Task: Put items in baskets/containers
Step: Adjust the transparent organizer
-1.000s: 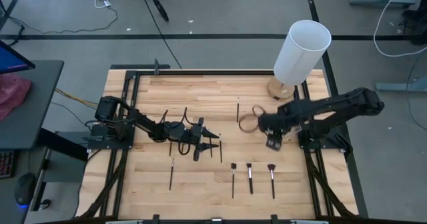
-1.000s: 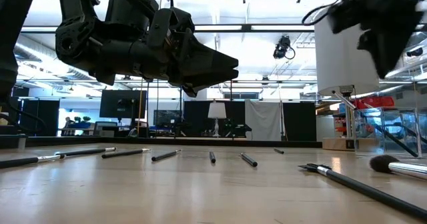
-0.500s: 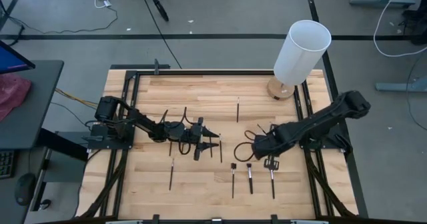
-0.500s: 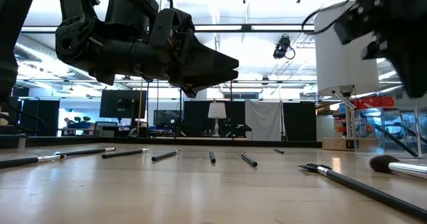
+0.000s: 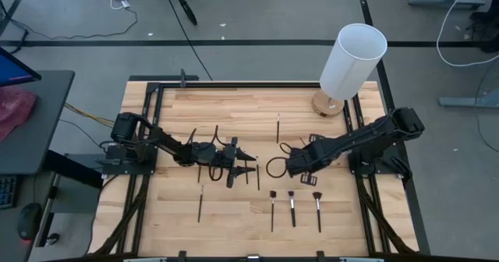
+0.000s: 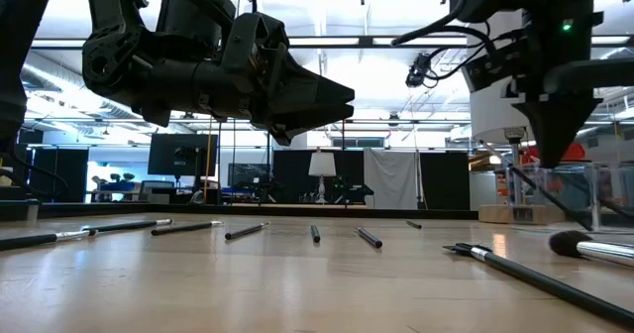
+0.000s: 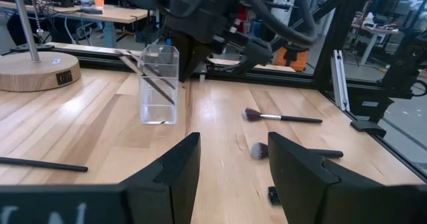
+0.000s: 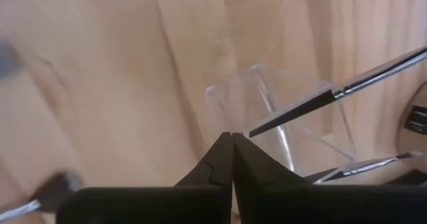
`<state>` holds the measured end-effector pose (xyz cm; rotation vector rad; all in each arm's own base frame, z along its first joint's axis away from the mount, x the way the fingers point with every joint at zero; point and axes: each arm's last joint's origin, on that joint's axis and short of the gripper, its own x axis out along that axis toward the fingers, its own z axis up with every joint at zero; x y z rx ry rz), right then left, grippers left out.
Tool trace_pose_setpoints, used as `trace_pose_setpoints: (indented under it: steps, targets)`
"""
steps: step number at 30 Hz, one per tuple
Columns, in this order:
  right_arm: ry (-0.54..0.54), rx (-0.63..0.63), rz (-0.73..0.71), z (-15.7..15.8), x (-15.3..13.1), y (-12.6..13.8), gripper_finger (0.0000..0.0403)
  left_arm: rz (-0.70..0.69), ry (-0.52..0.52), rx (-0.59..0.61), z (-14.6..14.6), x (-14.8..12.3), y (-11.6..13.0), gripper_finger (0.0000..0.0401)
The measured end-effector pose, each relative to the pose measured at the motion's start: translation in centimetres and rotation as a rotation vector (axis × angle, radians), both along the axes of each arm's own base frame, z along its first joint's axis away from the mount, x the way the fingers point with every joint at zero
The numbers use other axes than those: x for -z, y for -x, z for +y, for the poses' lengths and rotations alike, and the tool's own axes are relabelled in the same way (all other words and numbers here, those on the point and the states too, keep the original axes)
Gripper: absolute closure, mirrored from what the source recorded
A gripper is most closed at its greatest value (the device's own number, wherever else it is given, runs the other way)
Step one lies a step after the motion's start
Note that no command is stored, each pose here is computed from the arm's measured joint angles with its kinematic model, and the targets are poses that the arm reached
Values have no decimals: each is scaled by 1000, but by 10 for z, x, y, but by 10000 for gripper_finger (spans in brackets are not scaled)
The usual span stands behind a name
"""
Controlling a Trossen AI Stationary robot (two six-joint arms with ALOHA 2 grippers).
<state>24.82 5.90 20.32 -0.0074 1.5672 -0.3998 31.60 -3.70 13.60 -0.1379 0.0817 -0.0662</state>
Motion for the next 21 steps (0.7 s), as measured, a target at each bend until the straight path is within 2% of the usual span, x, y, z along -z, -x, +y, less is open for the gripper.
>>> trace_pose_setpoints:
  steps: [16,21]
  targets:
    - [68,-5,-12,-5,-1,-1,399,1,0,0,0,0,0,224]
    - [92,32,-117,8,-17,-5,399,1,0,0,0,0,0,224]
